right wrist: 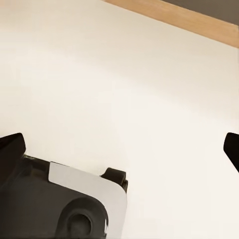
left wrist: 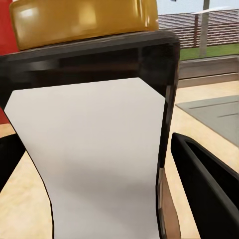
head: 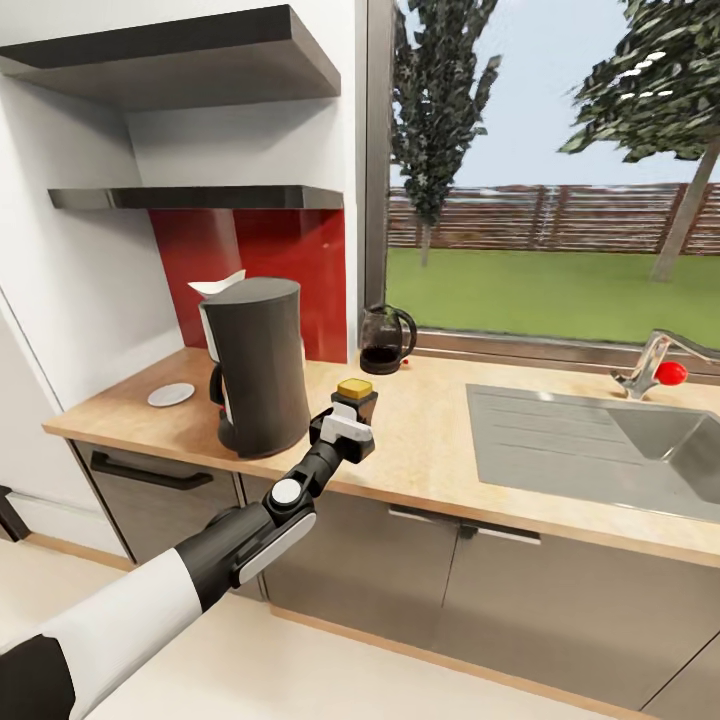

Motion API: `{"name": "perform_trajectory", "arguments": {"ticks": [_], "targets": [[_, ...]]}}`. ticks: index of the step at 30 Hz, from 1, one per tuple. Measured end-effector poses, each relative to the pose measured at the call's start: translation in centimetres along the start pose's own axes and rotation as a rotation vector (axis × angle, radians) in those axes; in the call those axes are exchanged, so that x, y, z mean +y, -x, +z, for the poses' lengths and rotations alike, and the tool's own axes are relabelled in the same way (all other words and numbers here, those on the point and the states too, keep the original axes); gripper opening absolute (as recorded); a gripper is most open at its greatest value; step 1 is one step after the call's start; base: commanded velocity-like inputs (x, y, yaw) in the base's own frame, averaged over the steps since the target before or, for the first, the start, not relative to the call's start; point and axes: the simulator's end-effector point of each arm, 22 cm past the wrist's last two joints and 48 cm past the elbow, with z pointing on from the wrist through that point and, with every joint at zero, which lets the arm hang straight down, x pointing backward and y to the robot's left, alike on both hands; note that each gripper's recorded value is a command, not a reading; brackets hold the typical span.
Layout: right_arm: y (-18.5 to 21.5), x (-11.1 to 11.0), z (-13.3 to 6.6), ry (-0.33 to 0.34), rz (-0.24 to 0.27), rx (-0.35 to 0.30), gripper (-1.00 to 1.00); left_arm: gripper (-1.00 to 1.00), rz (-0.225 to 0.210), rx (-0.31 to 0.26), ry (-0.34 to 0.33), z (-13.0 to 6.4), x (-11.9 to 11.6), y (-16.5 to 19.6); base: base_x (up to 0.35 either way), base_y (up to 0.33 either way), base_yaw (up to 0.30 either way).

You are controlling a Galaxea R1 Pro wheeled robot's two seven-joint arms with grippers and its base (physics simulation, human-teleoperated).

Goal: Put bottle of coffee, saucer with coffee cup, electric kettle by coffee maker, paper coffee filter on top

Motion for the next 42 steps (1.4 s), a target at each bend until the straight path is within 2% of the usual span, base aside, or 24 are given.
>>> {"name": "perform_trajectory", "arguments": {"ticks": [17,42], "targets": [[-0.8,0.0,0.8,0.012,0.000,0.006,1.00,-1.00,0.000,0.003,0.002,0.1,0.0,-1.2,0.000,0.000,0.000],[-0.8,0.0,0.8,0.012,0.000,0.006,1.00,-1.00,0.002,0.005,0.005,0.1,0.2,-1.4,0.028,0.023,0.000]]}}
